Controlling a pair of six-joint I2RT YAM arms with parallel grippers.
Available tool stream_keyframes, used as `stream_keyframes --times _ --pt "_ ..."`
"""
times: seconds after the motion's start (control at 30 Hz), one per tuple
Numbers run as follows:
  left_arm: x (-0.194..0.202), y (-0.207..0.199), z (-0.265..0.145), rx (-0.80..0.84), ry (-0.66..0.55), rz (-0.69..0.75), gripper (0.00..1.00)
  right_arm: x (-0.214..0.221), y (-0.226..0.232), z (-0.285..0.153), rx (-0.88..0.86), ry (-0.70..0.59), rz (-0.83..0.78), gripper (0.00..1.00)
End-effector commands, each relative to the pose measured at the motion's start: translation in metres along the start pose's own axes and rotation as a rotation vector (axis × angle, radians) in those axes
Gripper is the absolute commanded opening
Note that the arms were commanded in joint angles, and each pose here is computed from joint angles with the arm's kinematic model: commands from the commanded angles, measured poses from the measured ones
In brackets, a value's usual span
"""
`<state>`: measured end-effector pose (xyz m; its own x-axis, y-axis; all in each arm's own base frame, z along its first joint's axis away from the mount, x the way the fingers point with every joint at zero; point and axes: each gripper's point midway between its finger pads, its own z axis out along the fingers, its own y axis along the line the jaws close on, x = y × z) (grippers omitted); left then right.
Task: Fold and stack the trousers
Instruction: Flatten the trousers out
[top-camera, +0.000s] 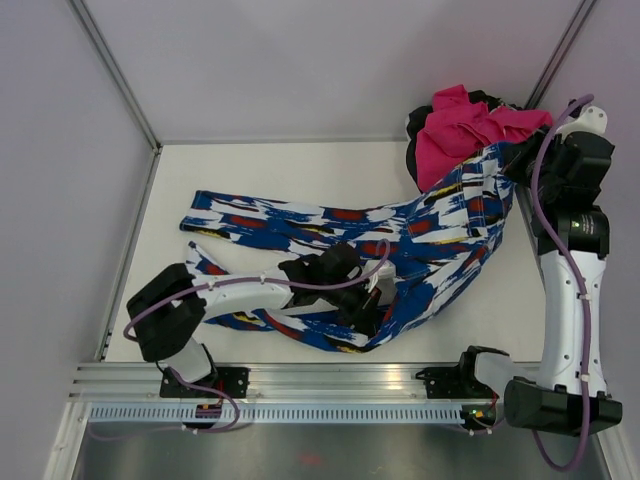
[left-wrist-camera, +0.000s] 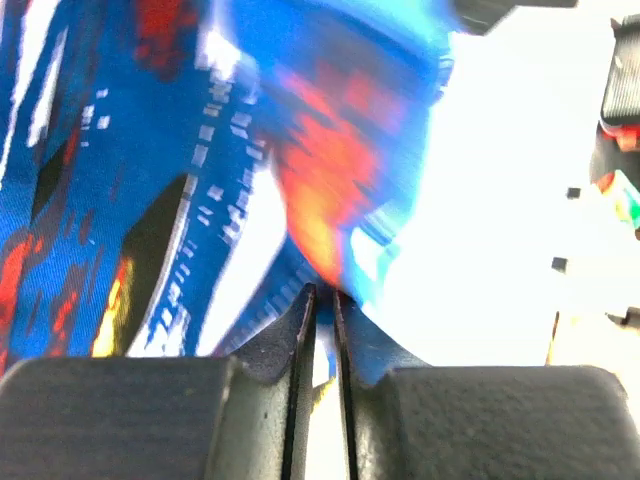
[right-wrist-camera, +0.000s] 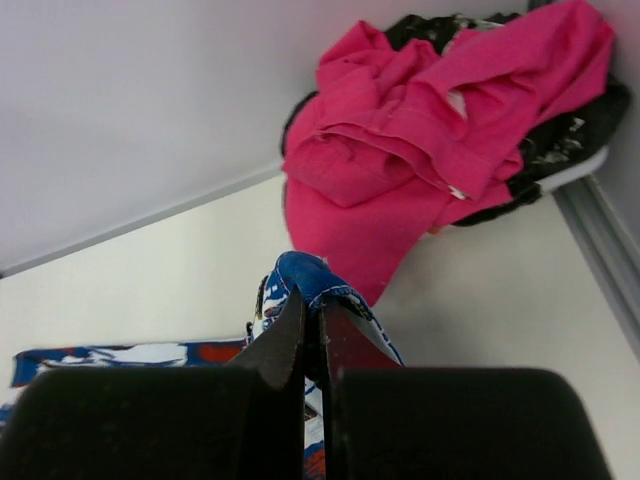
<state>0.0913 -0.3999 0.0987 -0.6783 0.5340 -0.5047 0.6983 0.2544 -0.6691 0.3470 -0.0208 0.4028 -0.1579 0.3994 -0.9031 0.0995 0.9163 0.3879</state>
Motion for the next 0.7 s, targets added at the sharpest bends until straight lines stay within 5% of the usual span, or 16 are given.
stream_keyframes --times 0.0,0.27,0.47,0.67 --pt "0.002 -0.025 -0.024 0.085 0.037 0.148 0.18 -0.008 -0.039 0.013 0.188 -0.049 -0.081 0.00" --pt "-0.068 0.053 -0.079 -0.212 -0.183 -0.102 0.24 0.091 -0.064 0.071 0.121 0.133 -0.061 0.00" --pt "-0.099 0.035 -0.089 -0.374 -0.304 -0.036 0.34 0.117 -0.076 0.114 0.102 0.107 -0.007 0.00" --pt "-0.103 0.036 -0.084 -0.433 -0.375 -0.126 0.39 0.112 -0.104 0.138 0.209 0.040 -0.057 0.00"
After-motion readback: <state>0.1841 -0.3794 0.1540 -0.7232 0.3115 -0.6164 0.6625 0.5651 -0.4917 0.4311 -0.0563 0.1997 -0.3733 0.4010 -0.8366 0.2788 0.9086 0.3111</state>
